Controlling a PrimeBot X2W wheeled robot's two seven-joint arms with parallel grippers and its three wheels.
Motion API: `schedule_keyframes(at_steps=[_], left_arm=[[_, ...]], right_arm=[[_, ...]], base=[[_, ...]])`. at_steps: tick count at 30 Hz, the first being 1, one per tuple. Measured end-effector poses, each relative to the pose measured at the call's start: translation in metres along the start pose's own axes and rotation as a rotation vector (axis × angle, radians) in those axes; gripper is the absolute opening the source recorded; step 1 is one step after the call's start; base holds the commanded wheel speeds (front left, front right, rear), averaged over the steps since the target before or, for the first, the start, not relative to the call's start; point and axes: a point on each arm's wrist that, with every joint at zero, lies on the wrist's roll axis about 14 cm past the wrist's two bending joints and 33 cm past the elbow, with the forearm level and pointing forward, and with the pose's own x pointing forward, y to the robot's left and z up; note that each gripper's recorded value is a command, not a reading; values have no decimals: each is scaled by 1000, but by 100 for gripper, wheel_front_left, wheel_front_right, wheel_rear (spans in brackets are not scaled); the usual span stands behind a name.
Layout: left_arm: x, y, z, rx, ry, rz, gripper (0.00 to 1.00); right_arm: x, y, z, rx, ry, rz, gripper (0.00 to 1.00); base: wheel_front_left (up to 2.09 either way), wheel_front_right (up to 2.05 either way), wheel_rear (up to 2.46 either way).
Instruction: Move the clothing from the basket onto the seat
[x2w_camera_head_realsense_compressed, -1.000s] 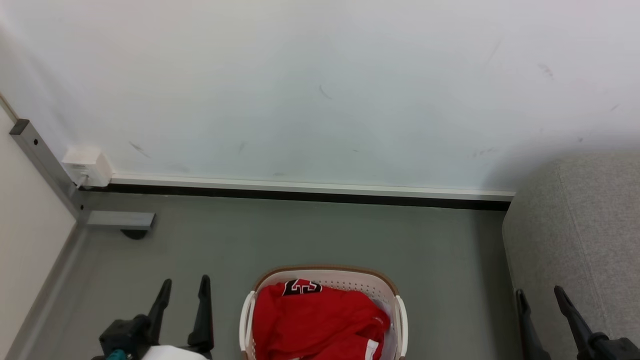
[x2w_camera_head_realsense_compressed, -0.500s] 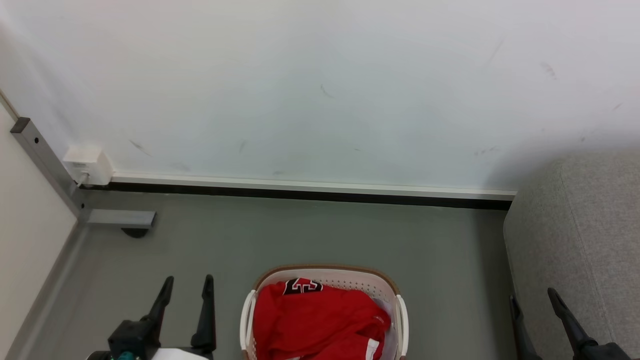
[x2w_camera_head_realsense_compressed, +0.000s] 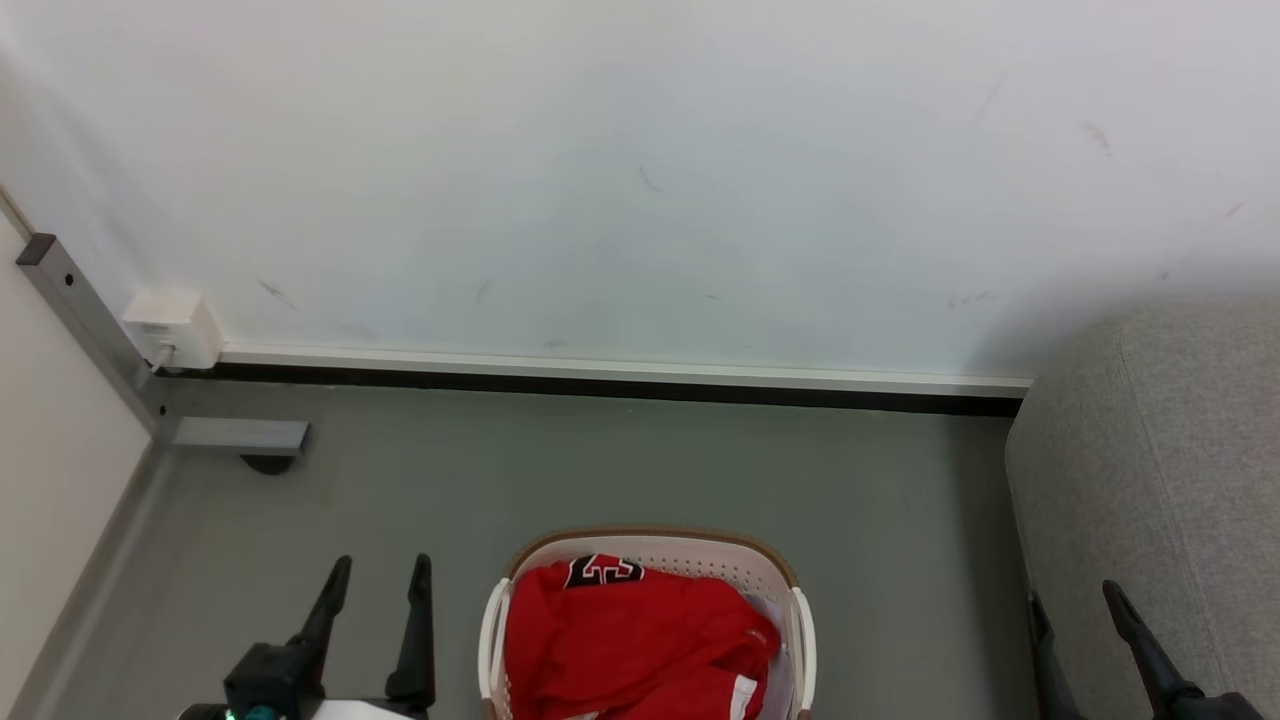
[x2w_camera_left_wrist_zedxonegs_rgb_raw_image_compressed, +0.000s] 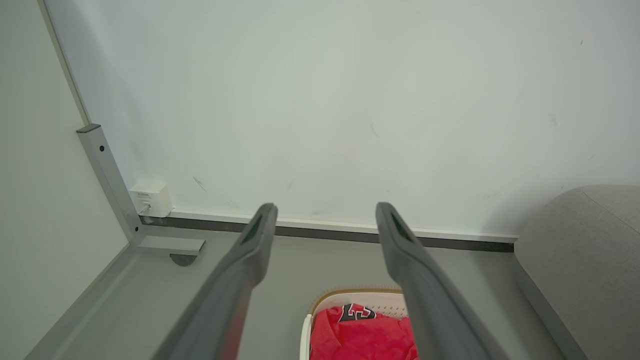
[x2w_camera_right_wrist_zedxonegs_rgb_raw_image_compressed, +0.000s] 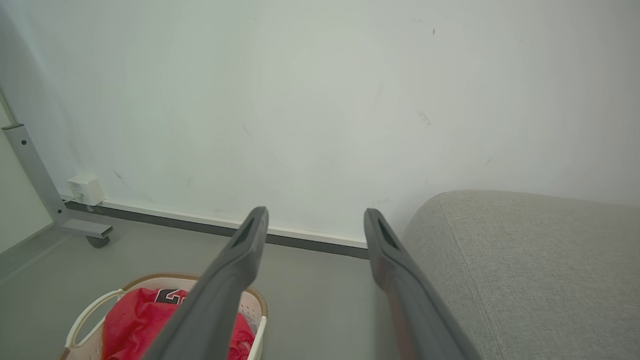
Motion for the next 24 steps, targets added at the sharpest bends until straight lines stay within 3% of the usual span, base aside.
schedule_keyframes(at_steps=[15, 24], left_arm=[[3, -3, -5, -8, 14, -9, 100], [27, -33, -17, 3, 48, -126, 100]], right_arm=[[-1, -2, -3, 13, 8, -11, 100], [6, -10, -3, 16, 6, -31, 100]], base=[[0, 0, 0], [0, 0, 0]])
